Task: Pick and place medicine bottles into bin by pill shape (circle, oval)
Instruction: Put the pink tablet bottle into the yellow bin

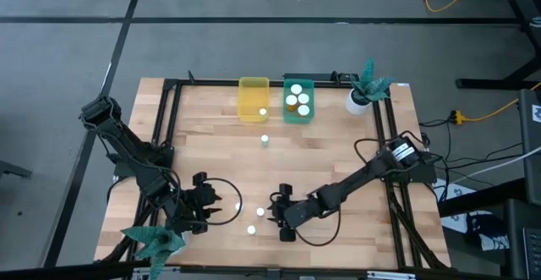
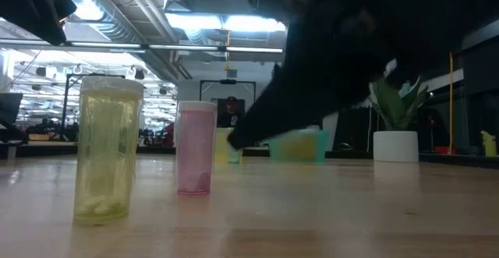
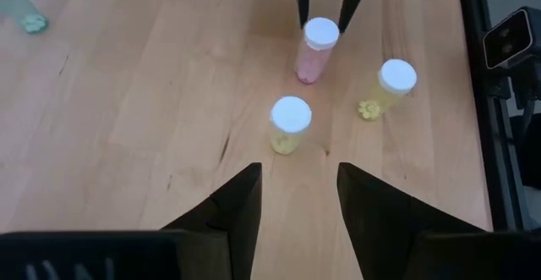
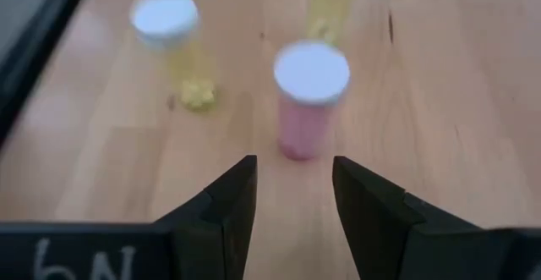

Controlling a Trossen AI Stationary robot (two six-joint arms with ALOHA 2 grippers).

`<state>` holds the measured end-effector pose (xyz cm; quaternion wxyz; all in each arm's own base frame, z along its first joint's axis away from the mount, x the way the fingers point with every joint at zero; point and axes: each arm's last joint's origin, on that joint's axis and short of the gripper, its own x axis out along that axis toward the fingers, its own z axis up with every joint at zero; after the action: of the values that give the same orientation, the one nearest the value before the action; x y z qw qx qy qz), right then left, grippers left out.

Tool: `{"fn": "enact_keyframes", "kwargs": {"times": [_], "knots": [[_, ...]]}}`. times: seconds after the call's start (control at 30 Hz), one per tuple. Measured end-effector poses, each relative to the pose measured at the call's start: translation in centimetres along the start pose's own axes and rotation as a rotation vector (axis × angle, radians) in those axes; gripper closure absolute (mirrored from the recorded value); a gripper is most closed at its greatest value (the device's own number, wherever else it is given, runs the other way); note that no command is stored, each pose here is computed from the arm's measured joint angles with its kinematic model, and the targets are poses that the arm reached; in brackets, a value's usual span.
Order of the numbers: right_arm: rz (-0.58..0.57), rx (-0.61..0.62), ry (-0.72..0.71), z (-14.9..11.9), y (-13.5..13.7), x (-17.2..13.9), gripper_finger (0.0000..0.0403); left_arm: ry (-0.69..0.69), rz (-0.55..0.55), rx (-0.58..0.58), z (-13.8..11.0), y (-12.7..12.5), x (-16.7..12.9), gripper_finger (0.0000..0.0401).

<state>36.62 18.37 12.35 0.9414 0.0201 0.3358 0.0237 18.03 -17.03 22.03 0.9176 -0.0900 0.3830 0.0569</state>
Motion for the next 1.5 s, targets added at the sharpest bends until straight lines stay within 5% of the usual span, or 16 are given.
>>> {"fn": "enact_keyframes", "kwargs": {"times": [0.87, 1.5], "knots": [[0.021, 0.012, -0.080, 0.5, -2.4, 2.4, 0.0245, -0.001, 0.001, 0.016, 0.0, 0.0, 0.0, 0.0252], [-0.064, 0.083, -0.100, 1.6, -6.7, 3.3, 0.0245, -0.002, 0.002, 0.015, 0.0, 0.0, 0.0, 0.0251]]}}
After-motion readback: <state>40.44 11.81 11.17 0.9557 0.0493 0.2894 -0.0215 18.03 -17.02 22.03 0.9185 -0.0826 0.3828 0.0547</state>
